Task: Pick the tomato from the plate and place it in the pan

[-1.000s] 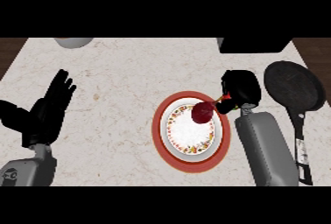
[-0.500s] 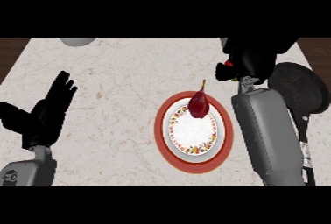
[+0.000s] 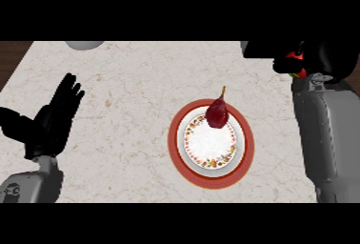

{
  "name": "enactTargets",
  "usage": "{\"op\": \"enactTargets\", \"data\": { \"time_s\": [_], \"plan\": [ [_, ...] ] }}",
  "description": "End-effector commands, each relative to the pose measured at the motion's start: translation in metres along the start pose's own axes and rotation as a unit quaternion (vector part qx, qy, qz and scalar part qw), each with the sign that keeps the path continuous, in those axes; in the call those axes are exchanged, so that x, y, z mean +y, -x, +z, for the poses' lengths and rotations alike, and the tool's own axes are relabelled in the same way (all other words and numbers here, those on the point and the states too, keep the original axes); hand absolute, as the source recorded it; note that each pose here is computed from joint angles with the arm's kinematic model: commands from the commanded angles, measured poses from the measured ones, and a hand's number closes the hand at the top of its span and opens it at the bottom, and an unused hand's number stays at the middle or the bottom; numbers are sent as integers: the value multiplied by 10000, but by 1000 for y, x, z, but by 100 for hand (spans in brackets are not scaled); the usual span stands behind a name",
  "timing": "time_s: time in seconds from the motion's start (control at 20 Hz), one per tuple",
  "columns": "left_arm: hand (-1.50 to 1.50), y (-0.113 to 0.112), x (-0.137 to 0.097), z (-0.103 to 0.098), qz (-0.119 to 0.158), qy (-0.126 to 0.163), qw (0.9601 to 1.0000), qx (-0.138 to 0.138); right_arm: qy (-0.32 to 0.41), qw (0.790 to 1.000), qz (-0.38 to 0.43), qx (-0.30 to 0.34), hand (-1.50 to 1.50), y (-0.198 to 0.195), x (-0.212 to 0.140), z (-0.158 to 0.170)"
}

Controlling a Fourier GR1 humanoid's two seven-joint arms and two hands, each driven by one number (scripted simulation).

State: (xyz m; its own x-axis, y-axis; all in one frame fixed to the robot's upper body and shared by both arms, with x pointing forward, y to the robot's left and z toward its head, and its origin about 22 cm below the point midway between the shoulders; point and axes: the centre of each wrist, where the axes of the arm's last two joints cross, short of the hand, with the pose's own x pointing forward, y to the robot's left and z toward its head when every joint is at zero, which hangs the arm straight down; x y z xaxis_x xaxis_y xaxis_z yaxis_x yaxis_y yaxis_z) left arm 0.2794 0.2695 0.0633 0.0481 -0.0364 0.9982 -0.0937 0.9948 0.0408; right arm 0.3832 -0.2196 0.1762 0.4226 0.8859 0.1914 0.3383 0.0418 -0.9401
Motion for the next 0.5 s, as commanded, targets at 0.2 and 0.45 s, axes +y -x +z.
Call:
{"op": "enactTargets", "data": {
  "time_s": [0.2,0.45],
  "plan": [
    [0,10,-12,2,-21,67,10000,19,385,9971,-428,503,150,101,-1,-53],
    [0,3,-7,-5,20,70,10000,-9,414,9957,-642,527,150,155,23,-59]
  ]
}}
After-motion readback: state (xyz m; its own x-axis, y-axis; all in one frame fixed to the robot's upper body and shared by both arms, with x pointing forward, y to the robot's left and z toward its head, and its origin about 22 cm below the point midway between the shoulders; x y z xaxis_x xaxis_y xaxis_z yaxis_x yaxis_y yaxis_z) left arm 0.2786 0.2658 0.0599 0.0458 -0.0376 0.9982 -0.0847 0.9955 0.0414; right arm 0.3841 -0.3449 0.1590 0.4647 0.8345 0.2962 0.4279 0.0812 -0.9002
